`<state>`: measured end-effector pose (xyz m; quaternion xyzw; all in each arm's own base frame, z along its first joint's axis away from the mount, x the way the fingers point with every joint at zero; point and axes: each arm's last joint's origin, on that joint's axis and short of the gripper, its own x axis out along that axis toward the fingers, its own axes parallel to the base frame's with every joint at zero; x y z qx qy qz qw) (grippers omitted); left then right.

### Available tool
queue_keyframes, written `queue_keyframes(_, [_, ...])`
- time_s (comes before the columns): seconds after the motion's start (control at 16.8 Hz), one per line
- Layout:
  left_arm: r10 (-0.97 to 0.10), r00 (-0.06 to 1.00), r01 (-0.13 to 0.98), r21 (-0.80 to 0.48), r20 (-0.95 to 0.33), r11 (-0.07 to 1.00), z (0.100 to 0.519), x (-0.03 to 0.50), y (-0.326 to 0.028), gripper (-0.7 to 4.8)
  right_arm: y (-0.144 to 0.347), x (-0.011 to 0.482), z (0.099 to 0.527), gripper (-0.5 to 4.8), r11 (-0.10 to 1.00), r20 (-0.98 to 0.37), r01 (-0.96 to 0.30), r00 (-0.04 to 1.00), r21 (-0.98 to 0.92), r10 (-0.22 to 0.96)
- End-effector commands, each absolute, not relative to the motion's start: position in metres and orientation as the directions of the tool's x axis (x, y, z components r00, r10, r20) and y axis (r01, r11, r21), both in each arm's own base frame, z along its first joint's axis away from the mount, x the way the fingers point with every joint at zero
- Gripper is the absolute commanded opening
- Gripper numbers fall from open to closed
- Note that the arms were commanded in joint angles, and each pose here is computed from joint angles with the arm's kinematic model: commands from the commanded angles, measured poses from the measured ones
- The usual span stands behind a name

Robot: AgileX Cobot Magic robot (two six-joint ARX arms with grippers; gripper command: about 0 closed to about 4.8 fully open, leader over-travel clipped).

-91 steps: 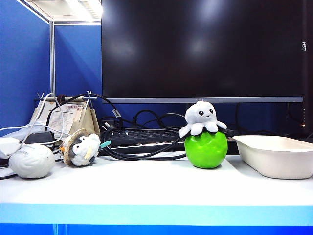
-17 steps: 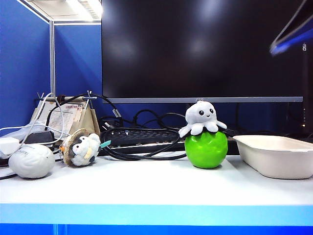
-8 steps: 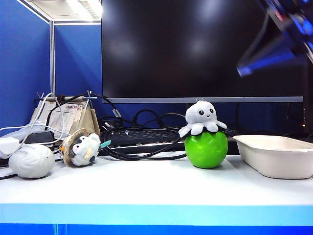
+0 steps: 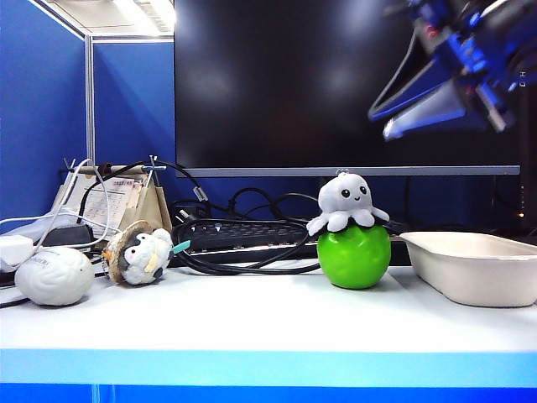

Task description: Identity fluffy octopus among items on the table, put them into the paper lunch box.

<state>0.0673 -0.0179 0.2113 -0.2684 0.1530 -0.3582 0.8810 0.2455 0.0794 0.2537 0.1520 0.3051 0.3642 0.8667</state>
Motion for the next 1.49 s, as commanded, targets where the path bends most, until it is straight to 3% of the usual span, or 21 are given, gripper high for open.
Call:
queue_keyframes(0.06, [-0.712, 0.699, 0.559, -0.572, -0.065, 0.601, 0.214, 0.067, -0.018, 2.84, 0.085, 0.255, 0.253, 1.22, 0.679, -0.422, -0.548, 0.533, 0.488, 0.733])
queue_keyframes(0.78, [-0.712, 0.699, 0.559, -0.571, -0.065, 0.601, 0.214, 0.067, -0.018, 2.83, 0.087, 0.256, 0.254, 1.24, 0.645, -0.395, -0.562, 0.512, 0.518, 0.763])
queue_keyframes(0.84, [-0.712, 0.699, 0.559, -0.571, -0.065, 0.601, 0.214, 0.067, -0.018, 2.83, 0.087, 0.256, 0.254, 1.59, 0.647, -0.395, -0.56, 0.514, 0.518, 0.761])
queue_keyframes(0.95, [-0.712, 0.699, 0.559, -0.571, -0.065, 0.601, 0.214, 0.067, -0.018, 2.83, 0.086, 0.259, 0.253, 3.3, 0.715, -0.422, -0.509, 0.58, 0.479, 0.696])
queue_keyframes(1.49, [-0.713, 0.698, 0.56, -0.571, -0.064, 0.6, 0.214, 0.067, -0.018, 2.83, 0.119, 0.277, 0.232, 3.49, 0.698, -0.473, -0.516, 0.514, 0.496, 0.716])
